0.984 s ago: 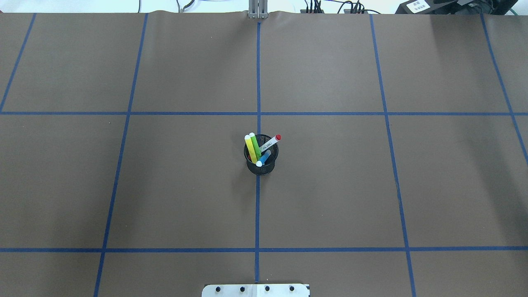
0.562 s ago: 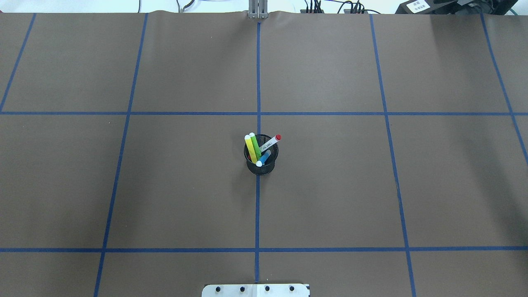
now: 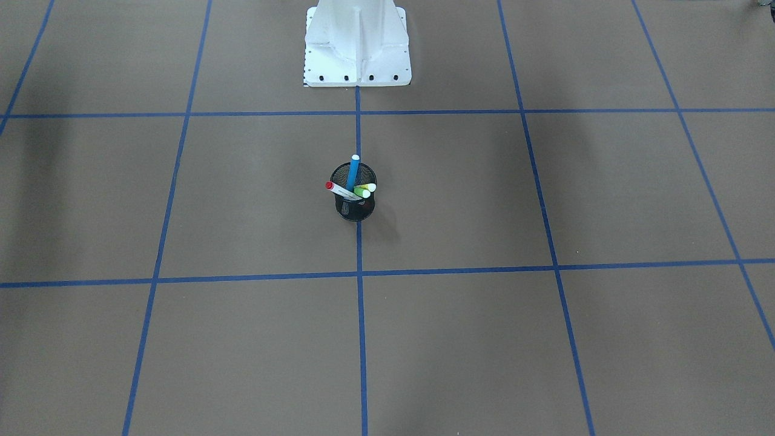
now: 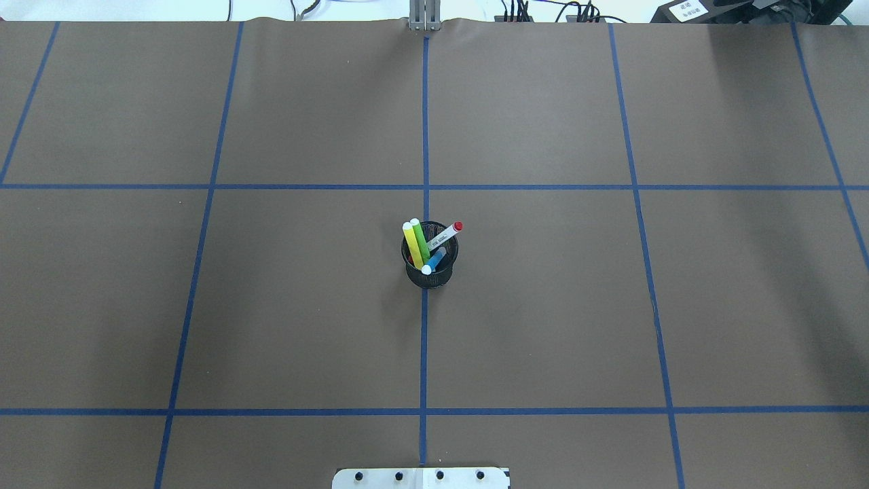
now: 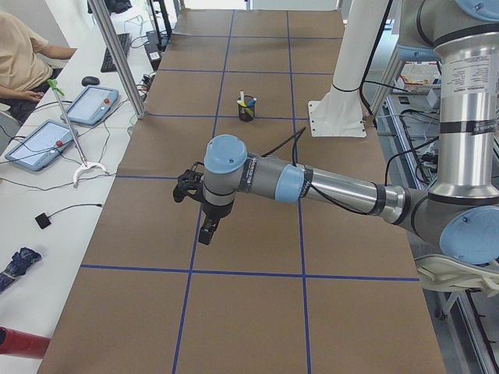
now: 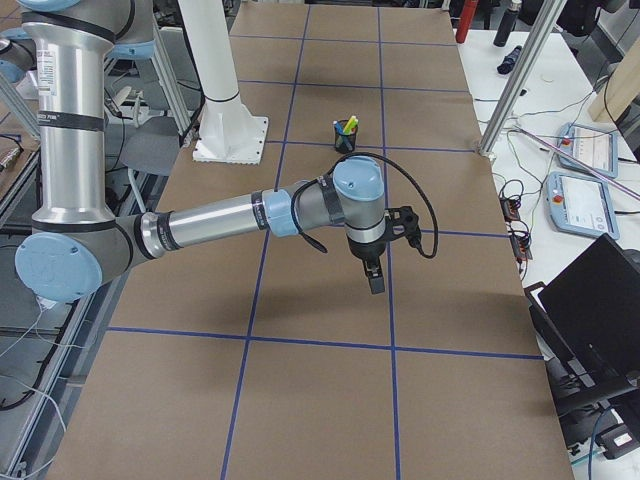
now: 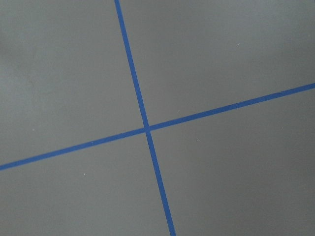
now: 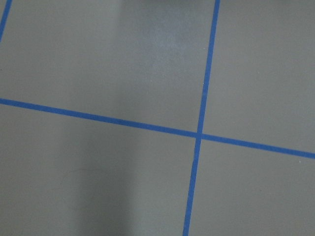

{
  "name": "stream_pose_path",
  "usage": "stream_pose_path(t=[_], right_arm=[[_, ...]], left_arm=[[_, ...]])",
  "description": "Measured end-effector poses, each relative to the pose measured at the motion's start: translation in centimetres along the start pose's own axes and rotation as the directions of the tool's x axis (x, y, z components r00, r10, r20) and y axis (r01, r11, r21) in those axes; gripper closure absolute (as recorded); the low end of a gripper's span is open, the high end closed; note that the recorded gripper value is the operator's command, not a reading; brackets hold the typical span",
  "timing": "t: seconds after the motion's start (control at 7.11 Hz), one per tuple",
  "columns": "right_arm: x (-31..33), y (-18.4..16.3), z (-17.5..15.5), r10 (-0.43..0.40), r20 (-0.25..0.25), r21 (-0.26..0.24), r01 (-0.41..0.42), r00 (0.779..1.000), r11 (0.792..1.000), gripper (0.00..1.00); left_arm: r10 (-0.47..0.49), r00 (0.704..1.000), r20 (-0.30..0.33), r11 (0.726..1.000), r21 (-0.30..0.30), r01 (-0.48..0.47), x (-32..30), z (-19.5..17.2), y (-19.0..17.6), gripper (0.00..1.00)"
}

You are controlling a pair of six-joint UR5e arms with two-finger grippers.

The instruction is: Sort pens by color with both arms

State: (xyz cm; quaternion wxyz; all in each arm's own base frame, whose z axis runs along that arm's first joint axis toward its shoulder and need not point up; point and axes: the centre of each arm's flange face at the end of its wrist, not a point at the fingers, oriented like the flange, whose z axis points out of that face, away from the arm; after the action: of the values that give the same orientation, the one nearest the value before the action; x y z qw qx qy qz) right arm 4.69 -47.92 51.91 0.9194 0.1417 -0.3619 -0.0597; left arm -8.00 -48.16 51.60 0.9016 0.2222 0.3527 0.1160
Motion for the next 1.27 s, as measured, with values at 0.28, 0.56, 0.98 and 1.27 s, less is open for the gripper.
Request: stream_pose_path(t=[0.28,0.56,0.98,1.27], right_arm=[[-1.1,-0.9,-0.4,-0.038,0.059,0.038,0.036,0.998,0.999,0.0],[-2.6,-1.3,-0.6,-0.06,0.13,0.06,0.052,0.99,0.997,0.0],[-12.1,-5.2,-0.4,0.099,0.213,0.02,-0.105,0.972,0.994,0.0],[-23.8,-7.7,1.9,0.228,0.183,-0.006,-0.231,0.956,0.973,0.0]], left_arm=[[0.043,0.999,0.001,0.998,0.044,-0.043,0.4,-0.5,-1.8,0.0],[0.006,1.0,-0.01,0.997,0.077,-0.005,1.0,-1.1,-2.5,0.0],[0.027,0.997,-0.067,0.995,0.103,-0.02,2.5,0.6,-2.3,0.0],[0.03,0.997,-0.076,0.995,0.096,-0.023,2.8,1.2,-2.2,0.0]])
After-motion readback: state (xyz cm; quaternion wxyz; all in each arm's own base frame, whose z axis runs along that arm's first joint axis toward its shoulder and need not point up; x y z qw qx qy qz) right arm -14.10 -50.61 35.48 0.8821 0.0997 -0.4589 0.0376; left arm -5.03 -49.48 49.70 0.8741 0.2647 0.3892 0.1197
